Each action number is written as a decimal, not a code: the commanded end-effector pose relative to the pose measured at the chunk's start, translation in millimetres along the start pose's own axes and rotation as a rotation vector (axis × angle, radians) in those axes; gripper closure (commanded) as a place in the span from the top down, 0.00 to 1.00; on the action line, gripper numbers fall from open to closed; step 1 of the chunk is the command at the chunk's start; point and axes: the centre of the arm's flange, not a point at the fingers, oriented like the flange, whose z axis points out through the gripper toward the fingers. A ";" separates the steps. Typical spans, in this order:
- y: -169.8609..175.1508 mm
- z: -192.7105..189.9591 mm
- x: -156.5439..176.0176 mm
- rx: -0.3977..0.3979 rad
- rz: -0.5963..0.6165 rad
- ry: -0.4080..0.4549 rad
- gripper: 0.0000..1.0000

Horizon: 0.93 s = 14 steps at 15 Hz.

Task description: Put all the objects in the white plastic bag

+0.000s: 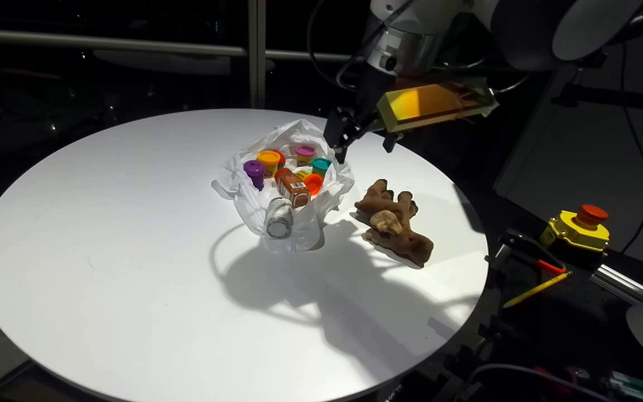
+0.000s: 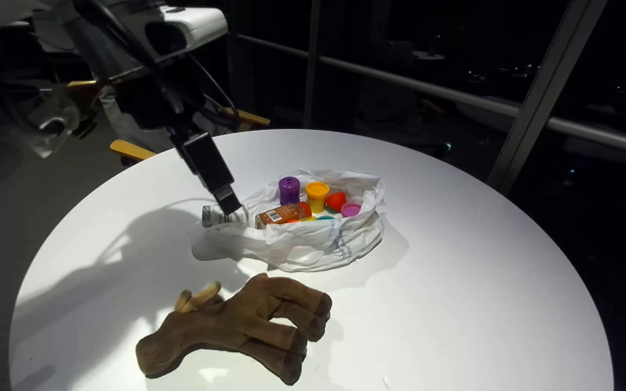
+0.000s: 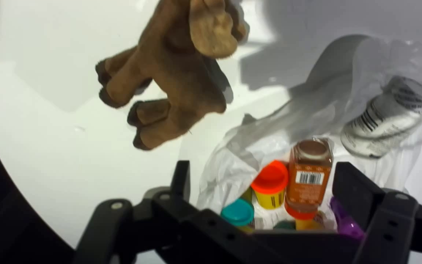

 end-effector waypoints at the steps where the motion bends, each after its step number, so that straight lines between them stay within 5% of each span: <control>1: 34.2 25.5 -23.1 0.076 0.004 -0.153 1.00; 7: 62.0 97.8 -51.8 0.094 0.026 -0.303 1.00; 13: 51.2 132.8 -48.2 0.034 0.018 -0.288 1.00; 14: 50.3 134.5 -45.4 0.035 0.021 -0.273 0.75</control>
